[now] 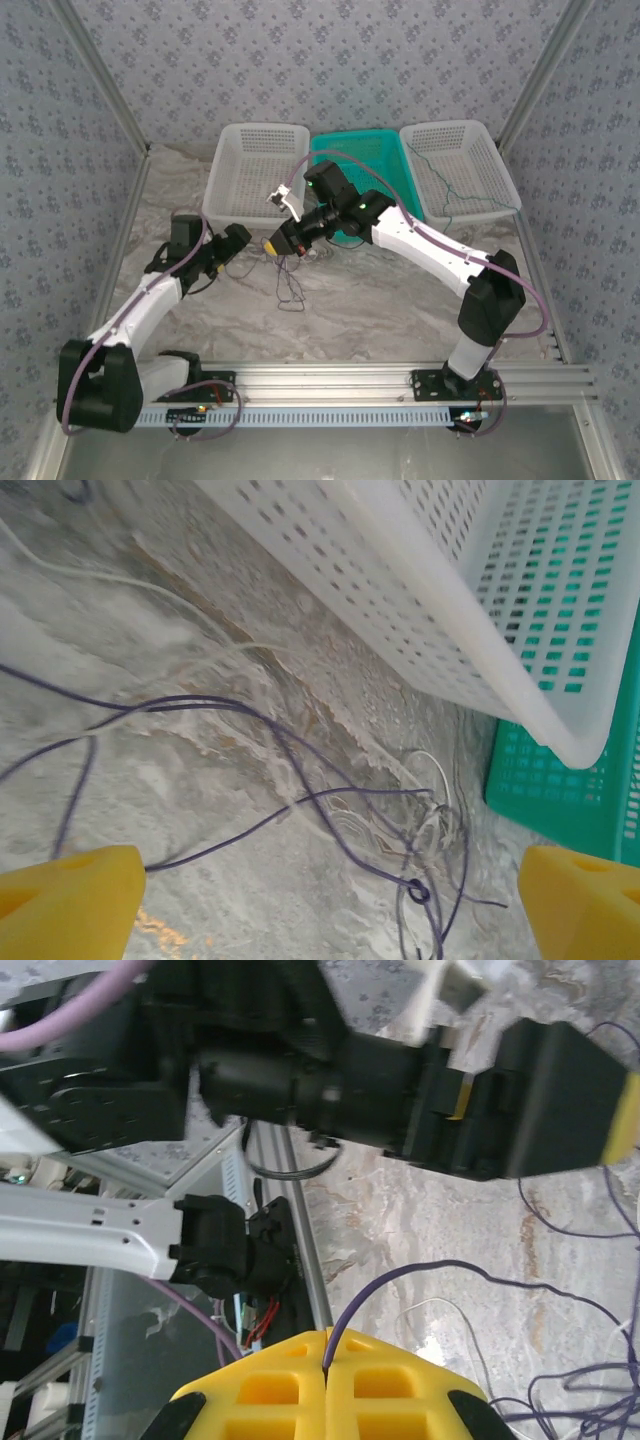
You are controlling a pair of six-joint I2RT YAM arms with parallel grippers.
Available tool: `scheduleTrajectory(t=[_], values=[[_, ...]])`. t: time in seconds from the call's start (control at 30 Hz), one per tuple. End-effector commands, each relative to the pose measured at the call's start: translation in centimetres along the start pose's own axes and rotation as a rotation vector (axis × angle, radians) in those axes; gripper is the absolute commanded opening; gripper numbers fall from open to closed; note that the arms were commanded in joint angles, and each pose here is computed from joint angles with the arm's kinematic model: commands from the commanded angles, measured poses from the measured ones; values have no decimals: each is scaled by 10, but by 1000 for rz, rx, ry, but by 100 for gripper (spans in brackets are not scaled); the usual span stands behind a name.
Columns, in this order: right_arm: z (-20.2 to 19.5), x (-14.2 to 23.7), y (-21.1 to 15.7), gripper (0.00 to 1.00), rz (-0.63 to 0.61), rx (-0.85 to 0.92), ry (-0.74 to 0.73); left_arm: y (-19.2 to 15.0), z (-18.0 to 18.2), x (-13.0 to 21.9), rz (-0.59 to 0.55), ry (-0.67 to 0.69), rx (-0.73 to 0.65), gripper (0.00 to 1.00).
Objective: Untangle the cables
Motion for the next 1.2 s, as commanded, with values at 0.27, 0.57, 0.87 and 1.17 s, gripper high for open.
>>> scheduleTrajectory(t=[0.27,0.57,0.87,1.17], values=[[28,19,12,0,-44,97,85,-2,-5,-46,151,32,49,50],[9,70,12,0,-160,83,-108,16,7,-24,-63,181,16,0],[-37,194,-11,0,-522,-111,-640,28,35,10,-220,503,-38,0],[-23,281,-6,0,-764,-134,-863,29,53,19,-286,593,-9,0]])
Point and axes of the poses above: each hand's point on the last joint's axis, 136 mm out from that joint toward the fingers, its own x axis back along the fingers, its own z axis along the line the jaws close on, y = z × x, the point moved 7 cm from there along x, back along the fingers, and after that the axes turned 6 degrees about x, right-handed, at the moved point
